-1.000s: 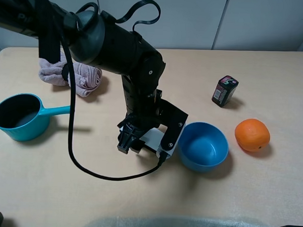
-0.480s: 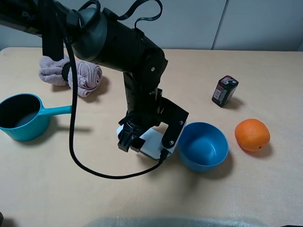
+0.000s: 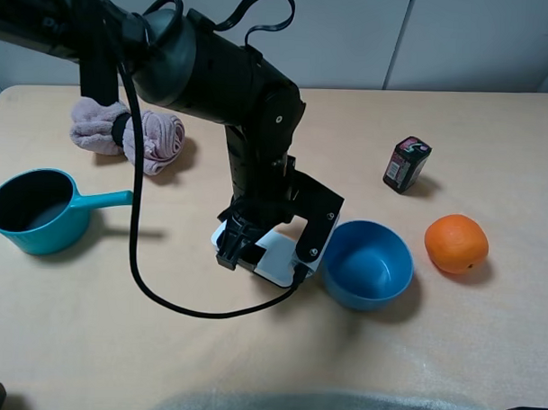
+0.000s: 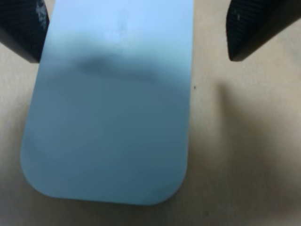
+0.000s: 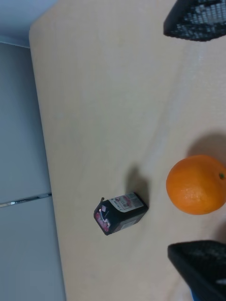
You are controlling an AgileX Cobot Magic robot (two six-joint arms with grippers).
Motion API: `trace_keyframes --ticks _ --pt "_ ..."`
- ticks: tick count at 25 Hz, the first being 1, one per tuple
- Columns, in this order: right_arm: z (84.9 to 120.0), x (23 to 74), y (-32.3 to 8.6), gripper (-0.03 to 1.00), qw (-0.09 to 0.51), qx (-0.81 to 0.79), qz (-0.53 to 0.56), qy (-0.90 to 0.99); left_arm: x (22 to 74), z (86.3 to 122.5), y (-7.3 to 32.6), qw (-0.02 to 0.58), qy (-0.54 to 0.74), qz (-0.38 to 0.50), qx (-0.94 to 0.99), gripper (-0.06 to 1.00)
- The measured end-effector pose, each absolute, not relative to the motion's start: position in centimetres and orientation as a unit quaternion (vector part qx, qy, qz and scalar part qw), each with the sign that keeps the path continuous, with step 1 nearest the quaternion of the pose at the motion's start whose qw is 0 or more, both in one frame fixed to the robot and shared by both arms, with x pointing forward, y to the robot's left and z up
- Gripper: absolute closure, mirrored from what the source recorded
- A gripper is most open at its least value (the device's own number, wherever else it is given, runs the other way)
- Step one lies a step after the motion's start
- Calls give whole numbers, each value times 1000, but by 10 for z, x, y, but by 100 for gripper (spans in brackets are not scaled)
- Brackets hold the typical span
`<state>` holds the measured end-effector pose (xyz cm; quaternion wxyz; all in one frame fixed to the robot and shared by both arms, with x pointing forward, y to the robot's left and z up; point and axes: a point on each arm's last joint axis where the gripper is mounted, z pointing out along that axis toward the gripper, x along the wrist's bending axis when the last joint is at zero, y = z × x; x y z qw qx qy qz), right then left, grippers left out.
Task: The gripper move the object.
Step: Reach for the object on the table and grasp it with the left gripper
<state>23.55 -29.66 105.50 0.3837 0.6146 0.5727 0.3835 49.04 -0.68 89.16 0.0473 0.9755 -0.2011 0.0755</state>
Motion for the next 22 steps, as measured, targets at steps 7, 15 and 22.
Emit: trace_keyframes --ticks 7,15,22 --pt "1055 235 -297 30 384 615 383 573 490 881 -7 43 -199 67 977 18" --pt "1055 235 -297 30 384 615 383 573 490 880 -8 44 -199 67 977 18" --pt "1055 235 -297 30 384 615 383 573 491 873 -8 40 -199 63 977 18"
